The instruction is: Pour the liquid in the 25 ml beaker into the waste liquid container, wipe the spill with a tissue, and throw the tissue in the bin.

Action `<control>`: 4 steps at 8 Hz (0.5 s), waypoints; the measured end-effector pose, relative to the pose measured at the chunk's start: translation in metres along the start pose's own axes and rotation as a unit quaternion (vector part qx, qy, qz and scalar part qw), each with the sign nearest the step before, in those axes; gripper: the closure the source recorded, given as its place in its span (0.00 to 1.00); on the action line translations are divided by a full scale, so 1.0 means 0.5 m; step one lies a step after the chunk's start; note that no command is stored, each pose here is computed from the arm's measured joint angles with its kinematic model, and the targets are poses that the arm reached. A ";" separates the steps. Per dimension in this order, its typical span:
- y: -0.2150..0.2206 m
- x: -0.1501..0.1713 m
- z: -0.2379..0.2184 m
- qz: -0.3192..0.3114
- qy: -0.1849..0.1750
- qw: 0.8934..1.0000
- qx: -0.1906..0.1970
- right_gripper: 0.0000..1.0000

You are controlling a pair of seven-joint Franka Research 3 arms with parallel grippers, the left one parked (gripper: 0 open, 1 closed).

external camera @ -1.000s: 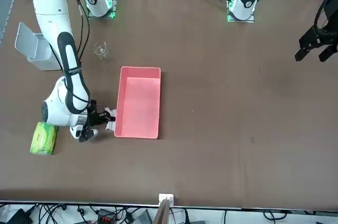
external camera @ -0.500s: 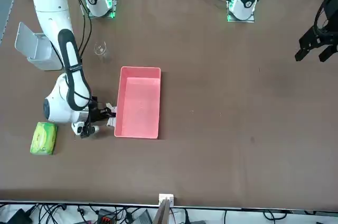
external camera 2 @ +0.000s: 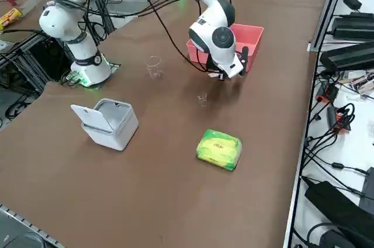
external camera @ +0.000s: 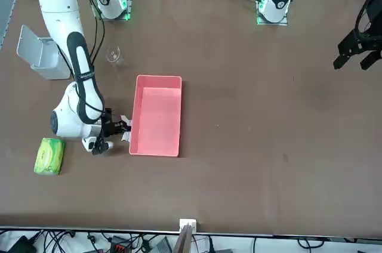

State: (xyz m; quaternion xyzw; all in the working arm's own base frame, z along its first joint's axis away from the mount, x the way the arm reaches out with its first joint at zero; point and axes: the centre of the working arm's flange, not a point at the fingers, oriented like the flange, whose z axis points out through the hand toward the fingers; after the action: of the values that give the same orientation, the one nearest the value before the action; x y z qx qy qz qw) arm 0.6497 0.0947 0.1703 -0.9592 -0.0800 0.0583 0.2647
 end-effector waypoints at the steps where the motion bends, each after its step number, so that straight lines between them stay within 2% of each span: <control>1: -0.004 -0.001 0.002 0.003 -0.001 1.000 0.000 0.97; 4: -0.014 -0.002 0.009 0.011 -0.004 1.000 0.000 0.97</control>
State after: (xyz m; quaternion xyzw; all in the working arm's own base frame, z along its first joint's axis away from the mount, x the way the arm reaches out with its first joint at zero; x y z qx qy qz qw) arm 0.6472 0.1028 0.1703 -0.9598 -0.0709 0.0653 0.2637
